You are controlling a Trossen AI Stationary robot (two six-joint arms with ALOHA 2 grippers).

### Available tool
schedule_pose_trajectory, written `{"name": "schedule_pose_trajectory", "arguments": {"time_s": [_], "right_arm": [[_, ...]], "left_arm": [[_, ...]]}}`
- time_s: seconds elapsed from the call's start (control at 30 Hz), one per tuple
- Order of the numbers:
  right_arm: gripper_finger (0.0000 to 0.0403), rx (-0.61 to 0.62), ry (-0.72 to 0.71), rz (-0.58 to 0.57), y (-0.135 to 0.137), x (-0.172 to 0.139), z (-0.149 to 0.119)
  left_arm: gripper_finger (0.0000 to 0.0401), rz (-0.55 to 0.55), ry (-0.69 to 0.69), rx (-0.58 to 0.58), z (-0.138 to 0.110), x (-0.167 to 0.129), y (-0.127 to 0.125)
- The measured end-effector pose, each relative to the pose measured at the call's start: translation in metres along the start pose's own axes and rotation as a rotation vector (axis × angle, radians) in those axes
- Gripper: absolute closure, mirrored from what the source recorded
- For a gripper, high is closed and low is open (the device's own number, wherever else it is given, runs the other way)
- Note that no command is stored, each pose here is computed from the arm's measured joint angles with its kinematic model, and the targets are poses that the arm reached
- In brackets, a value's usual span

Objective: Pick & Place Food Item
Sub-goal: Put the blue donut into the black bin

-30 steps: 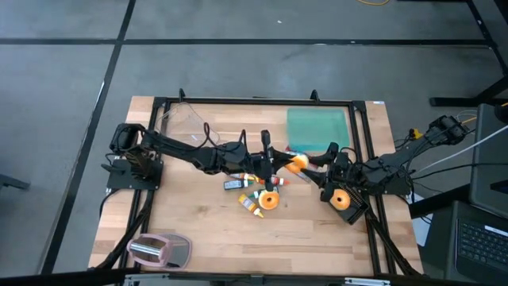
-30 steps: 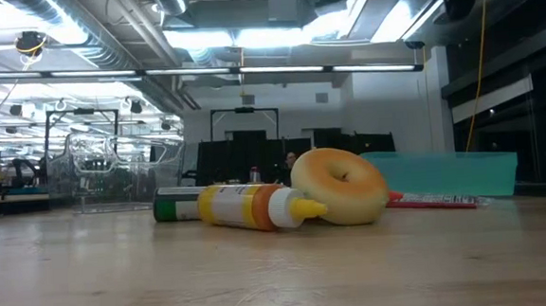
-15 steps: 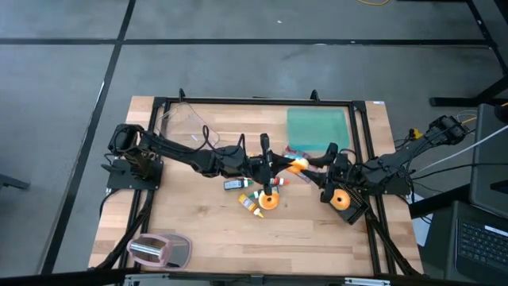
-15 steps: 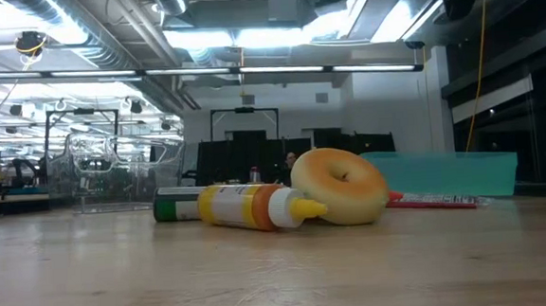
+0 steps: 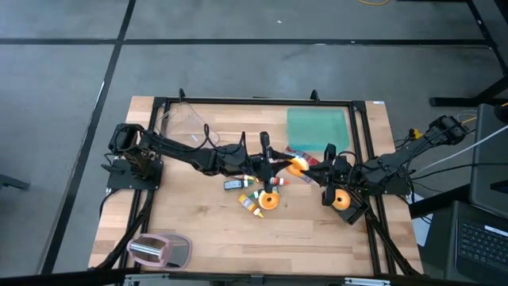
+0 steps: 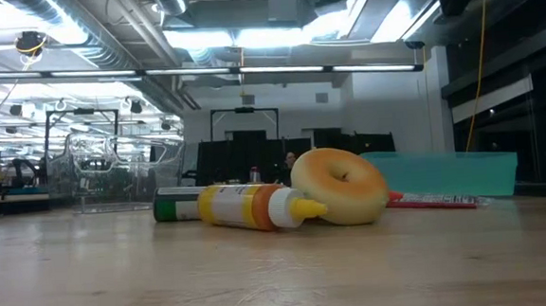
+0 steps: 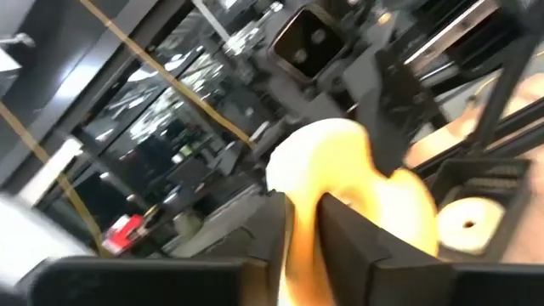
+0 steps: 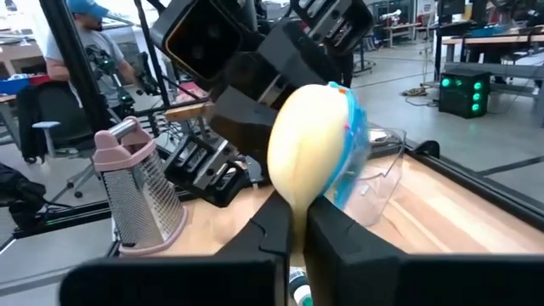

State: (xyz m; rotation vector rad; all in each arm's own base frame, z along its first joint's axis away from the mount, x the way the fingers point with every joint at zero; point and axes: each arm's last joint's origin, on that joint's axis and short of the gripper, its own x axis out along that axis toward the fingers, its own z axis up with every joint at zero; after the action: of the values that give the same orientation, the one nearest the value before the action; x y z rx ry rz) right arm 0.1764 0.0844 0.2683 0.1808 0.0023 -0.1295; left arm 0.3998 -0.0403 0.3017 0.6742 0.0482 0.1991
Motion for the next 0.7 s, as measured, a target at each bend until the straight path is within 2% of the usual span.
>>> {"name": "schedule_pose_trajectory", "arguments": {"time_s": [0.23,0.37,0.53,0.7], "right_arm": [[0.0394,-0.006,0.001,-0.003,0.000,0.000,0.000],[0.0394,-0.017,0.023,-0.045,-0.002,0.000,-0.003],[0.0397,-0.029,0.078,-0.154,-0.009,-0.004,-0.010],[0.0397,-0.024,0.167,-0.280,-0.020,-0.013,-0.021]], "left_arm": [[0.0237,0.111,0.088,0.098,0.004,-0.004,0.002],[0.0199,0.137,0.103,0.065,0.012,-0.014,0.018],[0.0183,0.070,0.085,-0.041,0.022,-0.032,0.038],[0.0185,0.027,0.150,-0.082,0.023,-0.044,0.045]]}}
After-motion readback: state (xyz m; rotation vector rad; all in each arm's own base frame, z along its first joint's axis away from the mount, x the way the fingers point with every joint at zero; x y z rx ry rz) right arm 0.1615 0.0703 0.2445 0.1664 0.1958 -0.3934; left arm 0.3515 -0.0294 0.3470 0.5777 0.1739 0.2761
